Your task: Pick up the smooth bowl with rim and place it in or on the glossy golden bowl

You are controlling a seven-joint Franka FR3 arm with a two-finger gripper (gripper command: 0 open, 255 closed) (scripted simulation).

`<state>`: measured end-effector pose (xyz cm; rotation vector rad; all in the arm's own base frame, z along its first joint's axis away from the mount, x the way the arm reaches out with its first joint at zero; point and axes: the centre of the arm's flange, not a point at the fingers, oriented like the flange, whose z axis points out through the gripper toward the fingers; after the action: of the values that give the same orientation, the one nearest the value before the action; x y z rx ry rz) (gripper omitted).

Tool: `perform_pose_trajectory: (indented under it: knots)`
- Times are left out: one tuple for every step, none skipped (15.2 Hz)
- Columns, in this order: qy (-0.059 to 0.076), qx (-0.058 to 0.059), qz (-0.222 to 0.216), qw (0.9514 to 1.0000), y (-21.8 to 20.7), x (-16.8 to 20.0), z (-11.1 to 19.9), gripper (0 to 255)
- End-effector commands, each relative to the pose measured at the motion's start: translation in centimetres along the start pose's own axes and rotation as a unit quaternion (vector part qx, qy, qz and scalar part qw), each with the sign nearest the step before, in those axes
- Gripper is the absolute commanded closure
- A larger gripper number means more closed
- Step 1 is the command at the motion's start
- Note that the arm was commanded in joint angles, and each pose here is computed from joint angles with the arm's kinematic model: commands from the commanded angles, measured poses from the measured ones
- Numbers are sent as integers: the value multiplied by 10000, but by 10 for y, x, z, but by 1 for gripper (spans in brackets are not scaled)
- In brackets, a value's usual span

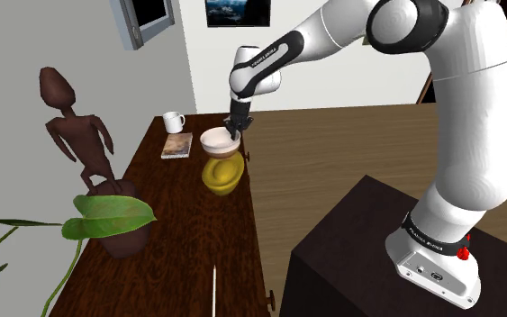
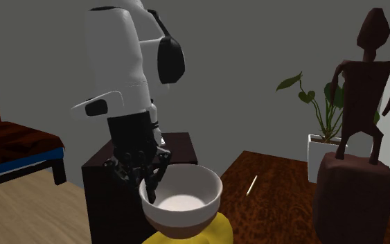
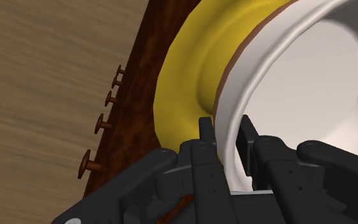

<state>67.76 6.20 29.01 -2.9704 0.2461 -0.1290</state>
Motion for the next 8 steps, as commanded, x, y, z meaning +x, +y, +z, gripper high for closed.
perform_pose_trajectory:
  knots:
    - [4, 1, -2, 10000, 1, 0, 9, 255]
    - [4, 1, -2, 10000, 2, 0, 14, 255]
    - [4, 1, -2, 10000, 3, -1, 19, 255]
    - [4, 1, -2, 10000, 4, -1, 25, 255]
    - [4, 1, -2, 10000, 5, -2, 30, 255]
    - [4, 1, -2, 10000, 6, -2, 35, 255]
    - [4, 1, -2, 10000, 7, -2, 40, 255]
    - [4, 1, -2, 10000, 7, -3, 45, 255]
